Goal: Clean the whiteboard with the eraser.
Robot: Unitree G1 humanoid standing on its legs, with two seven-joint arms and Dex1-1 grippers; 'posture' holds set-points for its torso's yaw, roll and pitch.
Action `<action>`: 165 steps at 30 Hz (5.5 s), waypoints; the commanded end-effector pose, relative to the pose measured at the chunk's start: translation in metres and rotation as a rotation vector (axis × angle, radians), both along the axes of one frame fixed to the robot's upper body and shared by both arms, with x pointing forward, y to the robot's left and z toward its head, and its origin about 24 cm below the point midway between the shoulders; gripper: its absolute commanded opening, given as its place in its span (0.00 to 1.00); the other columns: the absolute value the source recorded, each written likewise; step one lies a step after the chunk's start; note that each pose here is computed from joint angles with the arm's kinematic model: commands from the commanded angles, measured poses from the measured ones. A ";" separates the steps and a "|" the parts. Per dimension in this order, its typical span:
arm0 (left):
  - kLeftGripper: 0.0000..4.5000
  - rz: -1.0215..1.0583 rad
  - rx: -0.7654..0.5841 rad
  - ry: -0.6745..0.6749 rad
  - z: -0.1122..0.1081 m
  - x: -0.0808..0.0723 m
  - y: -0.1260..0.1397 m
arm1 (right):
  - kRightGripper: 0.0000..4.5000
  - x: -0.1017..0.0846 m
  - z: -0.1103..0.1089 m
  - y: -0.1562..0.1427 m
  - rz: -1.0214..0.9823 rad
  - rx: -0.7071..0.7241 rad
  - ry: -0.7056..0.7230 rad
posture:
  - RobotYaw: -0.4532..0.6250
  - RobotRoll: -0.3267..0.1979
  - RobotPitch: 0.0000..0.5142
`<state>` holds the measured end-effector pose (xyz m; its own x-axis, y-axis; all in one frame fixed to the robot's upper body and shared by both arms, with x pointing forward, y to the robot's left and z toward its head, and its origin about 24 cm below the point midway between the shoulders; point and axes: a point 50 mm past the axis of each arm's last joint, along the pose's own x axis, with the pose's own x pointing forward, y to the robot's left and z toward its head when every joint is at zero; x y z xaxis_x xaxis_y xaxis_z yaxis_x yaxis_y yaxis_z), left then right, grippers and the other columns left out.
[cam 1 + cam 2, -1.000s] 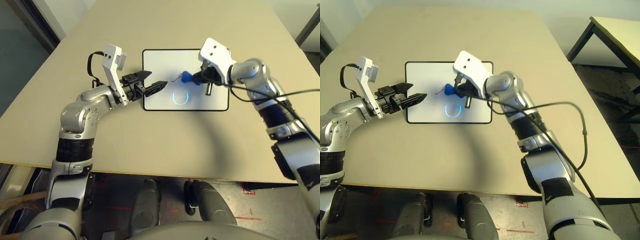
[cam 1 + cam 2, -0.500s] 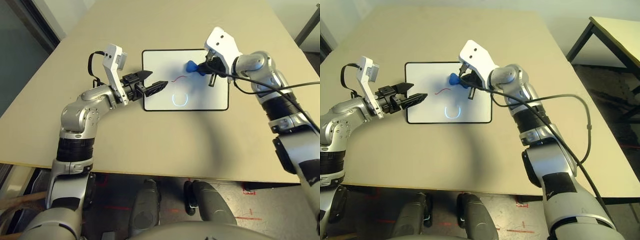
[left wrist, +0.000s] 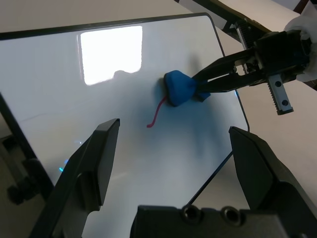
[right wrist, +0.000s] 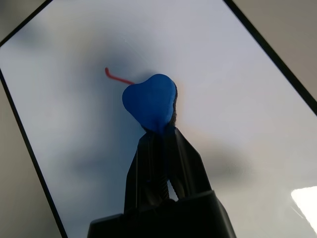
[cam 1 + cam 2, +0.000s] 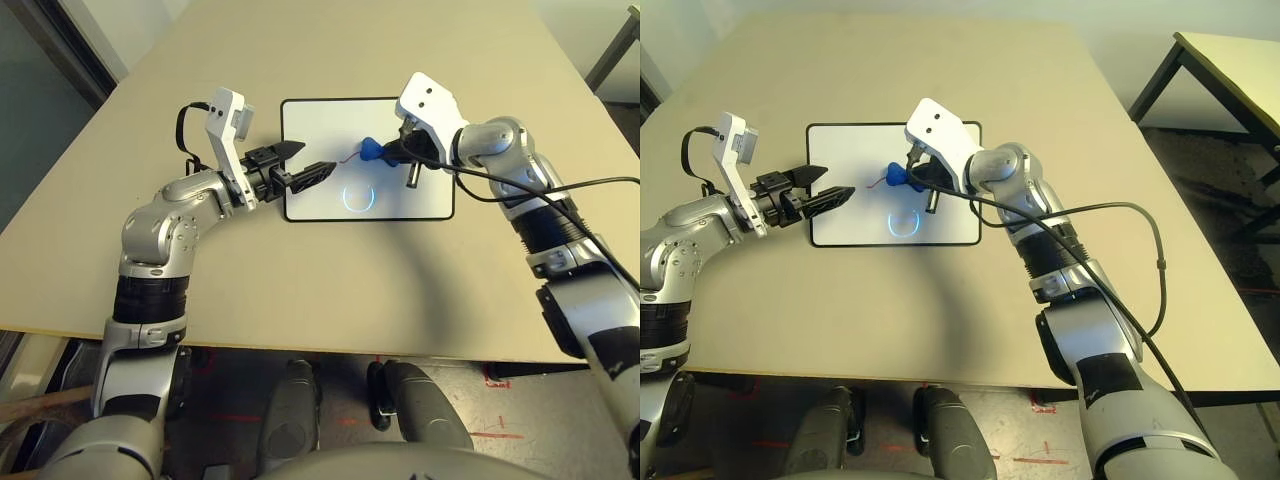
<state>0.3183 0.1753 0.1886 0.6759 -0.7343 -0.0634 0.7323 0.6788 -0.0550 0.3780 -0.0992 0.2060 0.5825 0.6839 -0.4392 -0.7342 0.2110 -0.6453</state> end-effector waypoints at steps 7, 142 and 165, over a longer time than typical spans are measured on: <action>1.00 -0.002 0.007 0.007 -0.003 -0.003 0.000 | 0.00 0.005 0.019 0.025 0.041 0.035 -0.034 | 0.44 0.62 0.31; 1.00 -0.064 0.082 0.066 -0.006 -0.008 0.002 | 0.00 -0.029 -0.069 -0.031 -0.336 0.086 0.091 | 0.40 0.62 0.33; 1.00 -0.065 0.091 0.068 -0.007 -0.008 0.005 | 0.00 -0.025 -0.042 -0.007 -0.285 0.181 0.022 | 0.42 0.62 0.32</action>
